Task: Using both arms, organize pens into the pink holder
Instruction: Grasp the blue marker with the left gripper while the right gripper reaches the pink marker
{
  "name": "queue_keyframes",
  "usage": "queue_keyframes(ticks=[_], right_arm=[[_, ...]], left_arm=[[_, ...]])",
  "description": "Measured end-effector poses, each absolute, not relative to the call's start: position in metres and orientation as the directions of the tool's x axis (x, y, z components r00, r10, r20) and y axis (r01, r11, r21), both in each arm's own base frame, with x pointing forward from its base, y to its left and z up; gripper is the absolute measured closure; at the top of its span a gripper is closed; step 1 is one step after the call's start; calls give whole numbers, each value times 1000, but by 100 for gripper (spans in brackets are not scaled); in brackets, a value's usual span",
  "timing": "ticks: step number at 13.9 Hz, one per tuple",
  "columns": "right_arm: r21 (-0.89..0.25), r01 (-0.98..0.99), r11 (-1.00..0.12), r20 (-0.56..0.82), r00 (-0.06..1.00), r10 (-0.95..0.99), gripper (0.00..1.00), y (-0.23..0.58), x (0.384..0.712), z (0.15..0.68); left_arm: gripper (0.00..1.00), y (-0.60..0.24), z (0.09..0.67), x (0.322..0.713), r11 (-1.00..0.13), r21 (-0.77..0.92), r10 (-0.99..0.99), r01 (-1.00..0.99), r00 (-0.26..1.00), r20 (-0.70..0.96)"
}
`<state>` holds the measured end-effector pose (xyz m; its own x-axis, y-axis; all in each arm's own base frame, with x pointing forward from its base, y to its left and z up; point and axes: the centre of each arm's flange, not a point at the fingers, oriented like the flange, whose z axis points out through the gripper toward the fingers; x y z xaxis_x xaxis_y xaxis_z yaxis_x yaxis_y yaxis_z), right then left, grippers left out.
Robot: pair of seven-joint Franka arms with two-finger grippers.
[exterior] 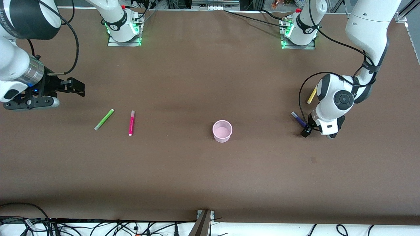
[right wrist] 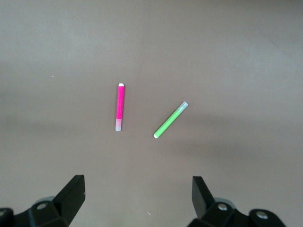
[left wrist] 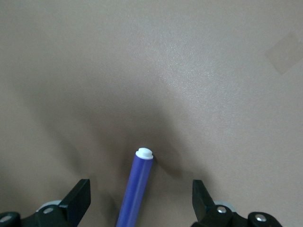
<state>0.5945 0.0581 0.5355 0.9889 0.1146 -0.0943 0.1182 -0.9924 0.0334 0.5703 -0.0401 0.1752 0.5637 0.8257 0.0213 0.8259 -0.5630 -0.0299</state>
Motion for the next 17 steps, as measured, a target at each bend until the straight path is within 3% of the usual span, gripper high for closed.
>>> queue_keyframes(ticks=[5,9,12,15,17], right_arm=[[38,125,-991,-139,983,118,0,63,604,506],[40,151,-988,-166,976,142,0,80,617,466],[10,165,-986,-181,970,160,0,106,634,386],[-3,142,-990,-124,982,142,0,107,644,296],[1,135,-991,-103,986,134,0,105,644,252]], left_arm=[[8,-36,163,568,-573,-44,818,818,575,32],[48,-37,168,572,-571,-28,819,820,572,41],[81,-38,173,575,-590,-27,805,807,590,58],[82,-37,191,592,-592,-13,803,806,591,79],[82,-45,233,615,-593,-38,800,804,594,86]])
